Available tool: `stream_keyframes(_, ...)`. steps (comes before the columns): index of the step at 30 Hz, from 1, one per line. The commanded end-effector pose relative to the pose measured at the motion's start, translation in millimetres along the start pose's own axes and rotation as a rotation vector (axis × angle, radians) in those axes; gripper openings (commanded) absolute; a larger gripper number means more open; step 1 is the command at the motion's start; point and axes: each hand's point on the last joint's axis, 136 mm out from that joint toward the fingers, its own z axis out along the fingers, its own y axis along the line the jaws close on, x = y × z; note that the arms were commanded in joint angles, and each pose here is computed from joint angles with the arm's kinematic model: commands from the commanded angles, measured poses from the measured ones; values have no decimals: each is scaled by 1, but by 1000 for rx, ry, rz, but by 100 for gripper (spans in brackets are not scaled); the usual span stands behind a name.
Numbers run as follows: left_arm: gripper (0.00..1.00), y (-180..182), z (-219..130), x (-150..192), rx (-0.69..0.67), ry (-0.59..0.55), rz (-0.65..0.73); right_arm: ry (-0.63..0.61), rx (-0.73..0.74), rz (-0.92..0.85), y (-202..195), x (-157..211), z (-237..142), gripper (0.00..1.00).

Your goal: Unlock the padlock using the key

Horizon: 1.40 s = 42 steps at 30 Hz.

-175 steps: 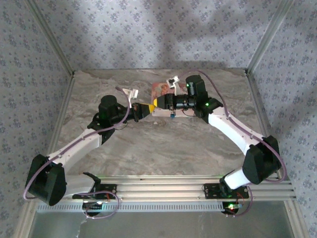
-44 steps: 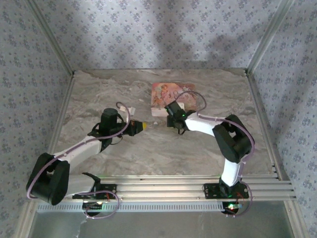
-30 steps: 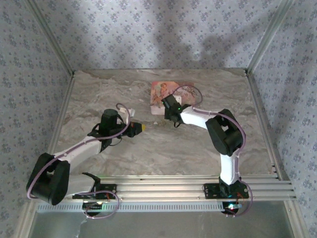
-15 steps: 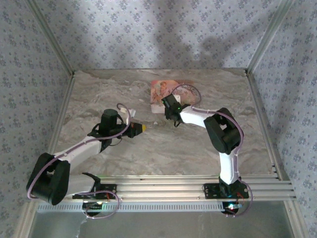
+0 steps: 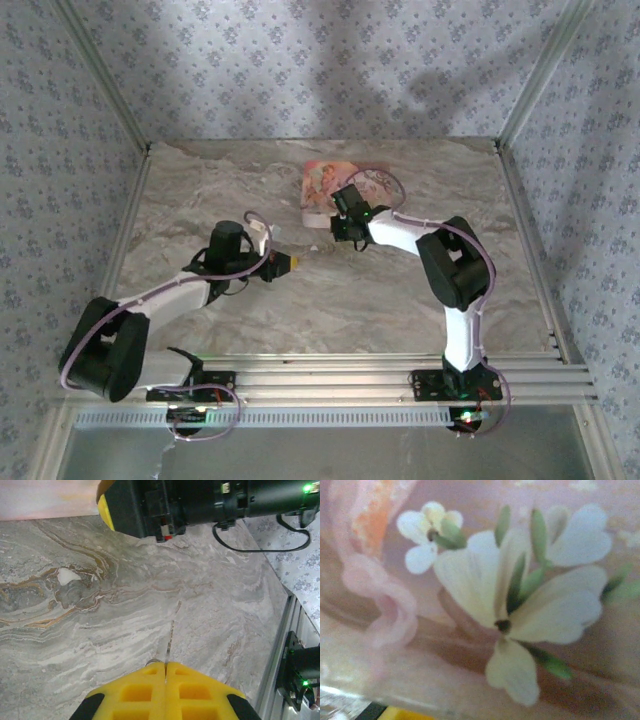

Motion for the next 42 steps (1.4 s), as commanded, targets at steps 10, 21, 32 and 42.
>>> stream_keyframes(10,0,-8,5,-22,39,-77,38,72,-399,95,42,0,-52,0)
stream_keyframes(21,0,-22,24,-29,66,-138,205,204,-377,355,30,-9,-85,0)
stream_keyframes(32,0,-20,37,-46,68,-252,262,246,-403,424,46,-14,-120,0)
stream_keyframes(42,0,-21,46,-45,108,-292,234,295,-519,525,56,-19,-134,0)
